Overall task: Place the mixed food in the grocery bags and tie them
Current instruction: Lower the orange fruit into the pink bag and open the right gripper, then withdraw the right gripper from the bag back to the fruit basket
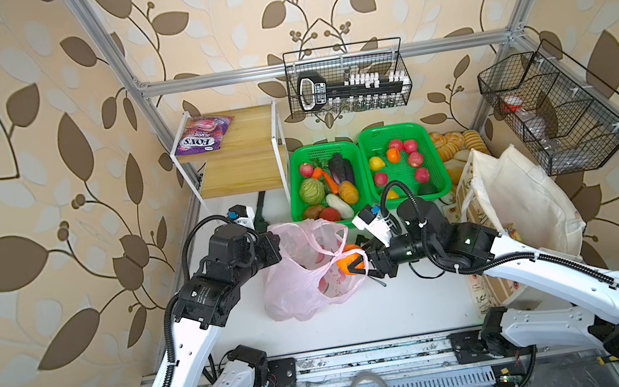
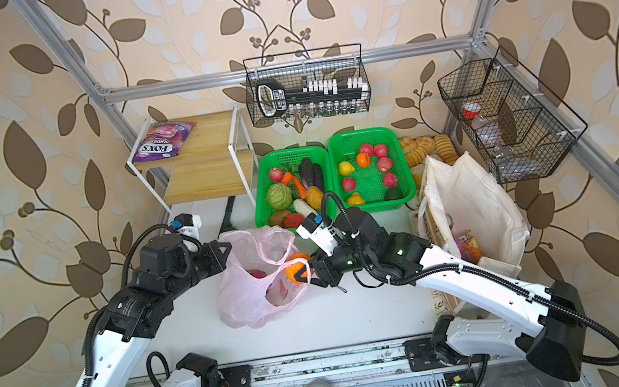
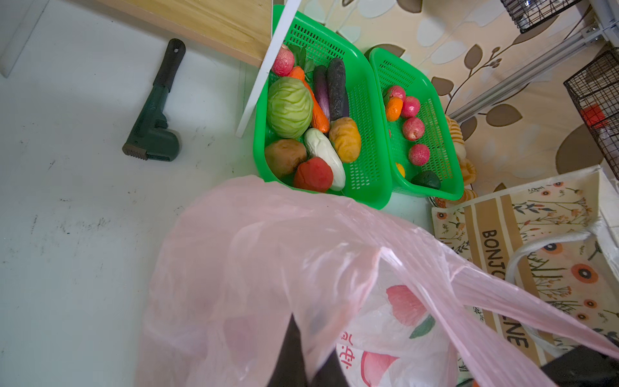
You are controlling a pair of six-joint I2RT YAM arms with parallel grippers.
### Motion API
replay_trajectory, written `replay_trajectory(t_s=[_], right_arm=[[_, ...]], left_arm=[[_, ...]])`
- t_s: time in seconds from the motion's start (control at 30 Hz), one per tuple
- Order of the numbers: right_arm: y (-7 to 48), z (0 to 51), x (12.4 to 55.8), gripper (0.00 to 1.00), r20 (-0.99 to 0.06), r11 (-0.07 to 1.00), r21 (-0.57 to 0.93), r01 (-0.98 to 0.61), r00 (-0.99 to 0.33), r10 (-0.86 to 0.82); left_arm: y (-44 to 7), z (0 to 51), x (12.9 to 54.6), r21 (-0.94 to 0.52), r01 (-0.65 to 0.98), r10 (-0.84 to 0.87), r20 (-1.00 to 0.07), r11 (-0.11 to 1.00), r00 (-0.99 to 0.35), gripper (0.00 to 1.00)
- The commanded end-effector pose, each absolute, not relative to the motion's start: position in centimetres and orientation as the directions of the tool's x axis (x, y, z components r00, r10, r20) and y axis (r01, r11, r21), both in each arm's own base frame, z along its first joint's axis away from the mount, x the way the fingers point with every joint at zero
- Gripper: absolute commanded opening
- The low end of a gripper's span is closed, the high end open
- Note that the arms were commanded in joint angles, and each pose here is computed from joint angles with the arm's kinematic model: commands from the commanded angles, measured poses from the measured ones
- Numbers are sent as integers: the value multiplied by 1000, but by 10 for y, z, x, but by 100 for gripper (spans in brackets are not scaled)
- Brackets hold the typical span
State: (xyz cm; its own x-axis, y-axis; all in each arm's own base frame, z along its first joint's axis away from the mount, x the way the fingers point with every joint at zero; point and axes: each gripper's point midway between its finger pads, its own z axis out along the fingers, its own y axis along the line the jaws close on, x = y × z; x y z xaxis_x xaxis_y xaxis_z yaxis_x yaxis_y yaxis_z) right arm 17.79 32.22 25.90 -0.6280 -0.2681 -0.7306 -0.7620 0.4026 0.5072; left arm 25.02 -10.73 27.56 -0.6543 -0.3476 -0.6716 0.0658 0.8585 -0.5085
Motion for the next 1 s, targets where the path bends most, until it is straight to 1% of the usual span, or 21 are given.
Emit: replay_trajectory(t_s=[0.0,0.07,0.2,0.27,0.4,0.47,0.53,0.6,0.7,0.77,0.97], right_arm=[[341,265,197,46,-766,415,469,-779,-593,-249],[349,263,223,47,-773,488,451,-747,-600,-205],[363,269,262,54,-785,584,426,-691,-603,-141],[367,265,271,60,-782,612,410,-676,-606,-145],[367,281,280,67,-806,631,384,-674,-578,-127],[363,288,278,73,-819,628,374,-682,-561,-121],[358,293,273,74,-828,619,371,-692,-549,-118],[355,307,262,73,-847,573,369,-732,-519,-118],[345,311,239,72,-868,494,350,-796,-474,-149],[334,311,230,71,-879,467,332,-819,-449,-163],[285,298,240,67,-860,566,338,-751,-492,-139]], left_arm=[[-110,286,255,-538,89,-372,-683,838,-629,0],[-109,288,255,-543,77,-383,-678,836,-628,0],[-107,292,257,-529,43,-380,-662,847,-646,0],[-107,288,259,-518,27,-369,-645,855,-669,0],[-109,285,263,-522,10,-375,-625,853,-685,0],[-109,288,265,-527,11,-378,-624,850,-684,0],[-108,292,268,-530,8,-385,-625,848,-679,0],[-106,298,272,-536,5,-394,-626,844,-673,0],[-102,302,278,-546,-9,-413,-623,838,-664,0],[-97,299,281,-551,-35,-432,-612,834,-662,0],[-91,286,282,-564,-87,-471,-584,821,-660,0]])
